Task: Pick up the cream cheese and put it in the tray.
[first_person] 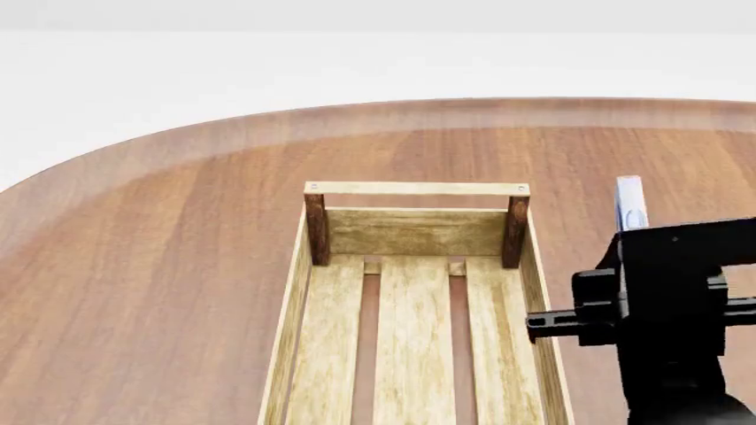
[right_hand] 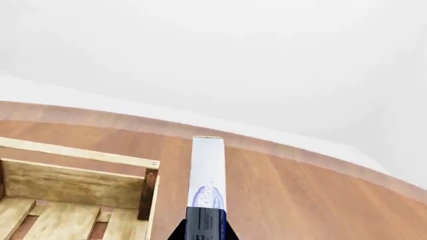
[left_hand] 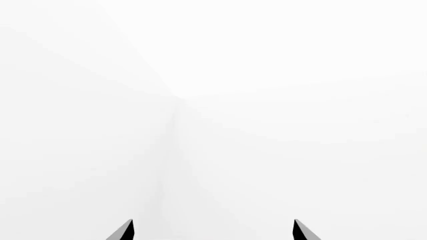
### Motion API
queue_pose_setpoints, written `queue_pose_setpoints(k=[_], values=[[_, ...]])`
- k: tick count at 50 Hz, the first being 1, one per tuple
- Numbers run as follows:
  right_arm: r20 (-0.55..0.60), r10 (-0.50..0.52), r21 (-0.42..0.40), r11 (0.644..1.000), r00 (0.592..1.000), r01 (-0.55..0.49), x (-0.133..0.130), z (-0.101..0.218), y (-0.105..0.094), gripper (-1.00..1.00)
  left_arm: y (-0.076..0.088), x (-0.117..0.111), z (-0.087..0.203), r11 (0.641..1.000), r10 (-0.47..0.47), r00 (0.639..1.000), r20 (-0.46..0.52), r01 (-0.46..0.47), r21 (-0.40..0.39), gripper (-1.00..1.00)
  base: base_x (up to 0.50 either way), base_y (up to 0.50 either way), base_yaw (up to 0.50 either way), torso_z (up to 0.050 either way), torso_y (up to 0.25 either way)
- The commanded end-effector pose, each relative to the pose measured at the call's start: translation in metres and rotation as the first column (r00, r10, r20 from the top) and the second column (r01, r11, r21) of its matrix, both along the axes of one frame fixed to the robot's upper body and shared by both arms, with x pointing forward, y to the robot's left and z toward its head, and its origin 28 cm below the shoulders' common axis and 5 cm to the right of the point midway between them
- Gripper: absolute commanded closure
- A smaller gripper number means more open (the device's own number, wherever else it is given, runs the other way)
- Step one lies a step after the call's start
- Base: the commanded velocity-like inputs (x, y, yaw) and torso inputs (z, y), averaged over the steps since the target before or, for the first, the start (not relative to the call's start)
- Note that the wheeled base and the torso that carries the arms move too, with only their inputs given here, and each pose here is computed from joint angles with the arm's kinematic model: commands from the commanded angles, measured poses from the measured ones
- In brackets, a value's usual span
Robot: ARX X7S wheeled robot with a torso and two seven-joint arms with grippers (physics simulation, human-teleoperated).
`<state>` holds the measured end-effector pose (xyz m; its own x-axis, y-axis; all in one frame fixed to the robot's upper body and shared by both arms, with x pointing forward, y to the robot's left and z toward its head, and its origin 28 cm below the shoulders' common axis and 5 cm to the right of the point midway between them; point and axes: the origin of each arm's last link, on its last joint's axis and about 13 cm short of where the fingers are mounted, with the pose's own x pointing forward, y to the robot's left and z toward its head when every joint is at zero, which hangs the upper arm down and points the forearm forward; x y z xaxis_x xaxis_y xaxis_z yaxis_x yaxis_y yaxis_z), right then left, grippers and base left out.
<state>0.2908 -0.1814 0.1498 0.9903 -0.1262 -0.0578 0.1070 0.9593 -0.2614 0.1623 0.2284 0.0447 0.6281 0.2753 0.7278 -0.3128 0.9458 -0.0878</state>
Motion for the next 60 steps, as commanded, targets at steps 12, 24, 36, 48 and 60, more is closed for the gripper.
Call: queue_pose_setpoints(k=[12, 24, 36, 48, 60], values=[[-0.015, 0.316, -0.122, 0.941, 0.949, -0.315, 0.035, 0.040, 0.015, 1.00, -0.001, 0.001, 0.000, 1.000, 0.002, 1.000, 0.002, -0.002, 0.005, -1.00, 0.00, 0.00, 0.00, 0.000, 0.001], [-0.119, 0.517, -0.082, 0.846, 0.848, -0.527, 0.044, 0.052, 0.032, 1.00, 0.000, 0.001, 0.000, 1.000, 0.003, 1.000, 0.004, -0.003, 0.006, -1.00, 0.00, 0.00, 0.00, 0.000, 0.001], [-0.209, 0.701, 0.072, 0.706, 0.682, -0.705, 0.048, 0.066, 0.039, 1.00, -0.001, 0.000, 0.000, 1.000, 0.003, 1.000, 0.005, -0.003, 0.008, -1.00, 0.00, 0.00, 0.00, 0.000, 0.001], [-0.296, 0.762, 0.177, 0.636, 0.576, -0.751, 0.063, 0.075, 0.045, 1.00, 0.000, 0.000, 0.000, 1.000, 0.003, 1.000, 0.000, -0.003, 0.011, -1.00, 0.00, 0.00, 0.00, 0.000, 0.000], [-0.322, 0.757, 0.189, 0.639, 0.568, -0.745, 0.068, 0.080, 0.046, 1.00, -0.001, 0.000, 0.000, 1.000, 0.006, 1.000, 0.007, -0.006, 0.016, -1.00, 0.00, 0.00, 0.00, 0.000, 0.001]])
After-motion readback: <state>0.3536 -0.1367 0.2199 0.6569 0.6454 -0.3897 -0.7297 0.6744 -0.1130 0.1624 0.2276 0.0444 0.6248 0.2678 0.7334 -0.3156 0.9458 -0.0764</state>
